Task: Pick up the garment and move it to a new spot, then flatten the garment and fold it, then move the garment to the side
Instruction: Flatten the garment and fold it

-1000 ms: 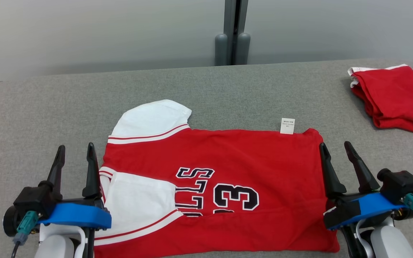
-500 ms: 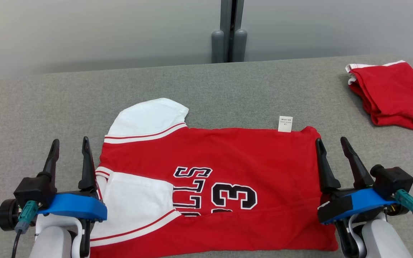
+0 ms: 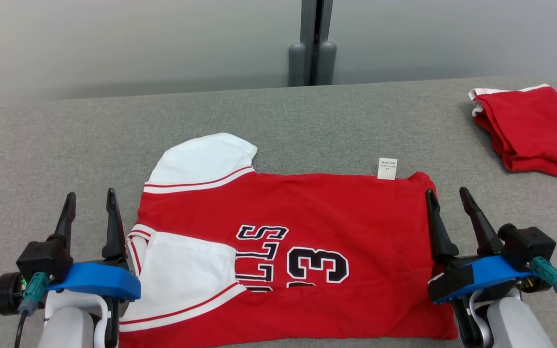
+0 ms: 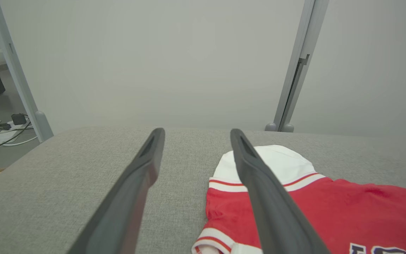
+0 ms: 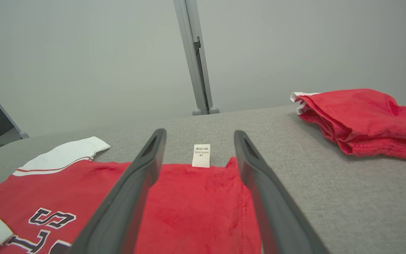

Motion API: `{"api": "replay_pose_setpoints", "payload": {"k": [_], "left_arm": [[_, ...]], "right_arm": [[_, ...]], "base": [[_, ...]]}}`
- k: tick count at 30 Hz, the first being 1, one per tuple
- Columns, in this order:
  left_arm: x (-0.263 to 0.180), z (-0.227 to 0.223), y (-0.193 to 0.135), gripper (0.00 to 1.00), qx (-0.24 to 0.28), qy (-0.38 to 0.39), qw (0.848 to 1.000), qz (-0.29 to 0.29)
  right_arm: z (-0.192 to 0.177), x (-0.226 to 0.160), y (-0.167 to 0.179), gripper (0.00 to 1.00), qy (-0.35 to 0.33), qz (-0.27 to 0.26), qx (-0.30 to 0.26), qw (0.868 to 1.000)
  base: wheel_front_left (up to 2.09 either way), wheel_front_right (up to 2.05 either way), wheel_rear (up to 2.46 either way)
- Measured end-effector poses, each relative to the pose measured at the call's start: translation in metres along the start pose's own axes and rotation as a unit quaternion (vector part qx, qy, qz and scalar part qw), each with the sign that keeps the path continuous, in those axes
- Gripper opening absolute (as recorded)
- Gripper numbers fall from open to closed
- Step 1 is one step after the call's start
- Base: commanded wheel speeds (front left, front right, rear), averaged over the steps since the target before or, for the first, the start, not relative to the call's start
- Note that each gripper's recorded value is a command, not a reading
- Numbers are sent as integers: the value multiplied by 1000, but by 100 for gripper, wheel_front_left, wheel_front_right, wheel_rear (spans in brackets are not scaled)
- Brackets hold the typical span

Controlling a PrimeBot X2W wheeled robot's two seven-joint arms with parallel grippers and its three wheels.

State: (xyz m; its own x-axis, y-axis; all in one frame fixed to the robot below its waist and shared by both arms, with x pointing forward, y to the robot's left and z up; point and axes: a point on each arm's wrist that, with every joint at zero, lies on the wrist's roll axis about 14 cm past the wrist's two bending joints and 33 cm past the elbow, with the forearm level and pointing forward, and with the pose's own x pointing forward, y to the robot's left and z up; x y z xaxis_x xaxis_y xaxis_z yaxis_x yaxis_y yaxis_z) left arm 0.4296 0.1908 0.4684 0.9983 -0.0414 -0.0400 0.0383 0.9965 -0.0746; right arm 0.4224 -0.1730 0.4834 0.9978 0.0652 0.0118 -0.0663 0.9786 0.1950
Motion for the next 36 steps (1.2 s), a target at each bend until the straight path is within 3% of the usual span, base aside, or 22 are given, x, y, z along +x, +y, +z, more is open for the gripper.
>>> {"api": "replay_pose_setpoints", "payload": {"k": [5, 15, 19, 25, 36], "left_arm": [[15, 6, -1, 100, 14, -6, 1000, -15], [102, 53, -15, 100, 51, -43, 995, -71], [145, 41, -42, 100, 67, 3, 990, -126], [168, 8, -62, 100, 72, 79, 980, -167], [154, -80, -66, 100, 72, 259, 942, -199]], "right_arm": [[4, 7, -10, 100, -3, -9, -10, 1000], [22, 49, -36, 100, 2, -18, -55, 998], [15, 66, -43, 100, 21, -17, -72, 997], [7, 76, -49, 100, 28, -19, -79, 996], [-13, 77, -60, 100, 48, -28, -80, 995]], "base": [[0, 0, 0], [0, 0, 0], [0, 0, 0], [0, 0, 0], [0, 0, 0]]}}
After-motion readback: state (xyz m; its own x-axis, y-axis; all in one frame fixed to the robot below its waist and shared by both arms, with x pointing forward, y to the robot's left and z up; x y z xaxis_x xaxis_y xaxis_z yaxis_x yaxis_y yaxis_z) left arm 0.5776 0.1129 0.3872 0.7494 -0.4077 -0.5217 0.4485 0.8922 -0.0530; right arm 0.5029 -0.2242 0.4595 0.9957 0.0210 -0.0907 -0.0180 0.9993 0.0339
